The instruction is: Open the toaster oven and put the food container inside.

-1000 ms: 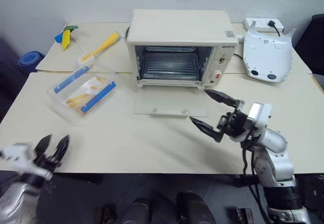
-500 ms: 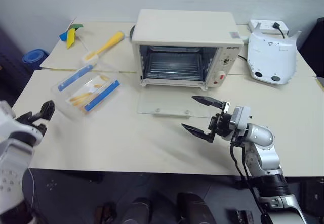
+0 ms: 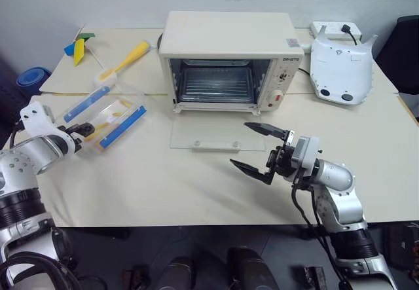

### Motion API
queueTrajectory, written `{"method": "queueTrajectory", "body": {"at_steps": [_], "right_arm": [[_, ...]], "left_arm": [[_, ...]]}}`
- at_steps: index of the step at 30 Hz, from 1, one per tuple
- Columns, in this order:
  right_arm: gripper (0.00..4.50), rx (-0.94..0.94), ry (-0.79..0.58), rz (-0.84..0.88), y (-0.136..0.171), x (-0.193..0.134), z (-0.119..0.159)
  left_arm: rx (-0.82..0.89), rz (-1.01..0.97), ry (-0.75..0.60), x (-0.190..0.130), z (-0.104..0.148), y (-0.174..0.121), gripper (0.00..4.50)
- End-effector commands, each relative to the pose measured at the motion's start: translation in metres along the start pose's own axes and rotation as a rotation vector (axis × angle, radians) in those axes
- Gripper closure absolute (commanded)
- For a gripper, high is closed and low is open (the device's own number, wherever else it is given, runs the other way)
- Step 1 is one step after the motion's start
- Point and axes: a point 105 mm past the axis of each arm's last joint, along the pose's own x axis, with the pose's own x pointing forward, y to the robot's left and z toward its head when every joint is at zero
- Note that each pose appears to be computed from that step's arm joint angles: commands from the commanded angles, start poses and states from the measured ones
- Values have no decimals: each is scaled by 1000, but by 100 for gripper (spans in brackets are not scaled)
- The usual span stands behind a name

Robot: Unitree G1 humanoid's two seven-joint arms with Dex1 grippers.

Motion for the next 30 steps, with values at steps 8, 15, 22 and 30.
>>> {"method": "queueTrajectory", "body": {"at_steps": [8,15,22,30], "right_arm": [[0,-55,2,-43,-3,-5,11],[0,-66,37,-53,-7,-16,8],[0,-75,96,-93,-6,-35,2],[0,-81,154,-172,2,-55,-1]], "left_arm": [[-3,25,-91,-10,33,21,359],[180,-168,-37,-31,42,-7,445],[379,-440,50,-44,25,-93,445],[454,-595,113,-34,0,-187,445]]}}
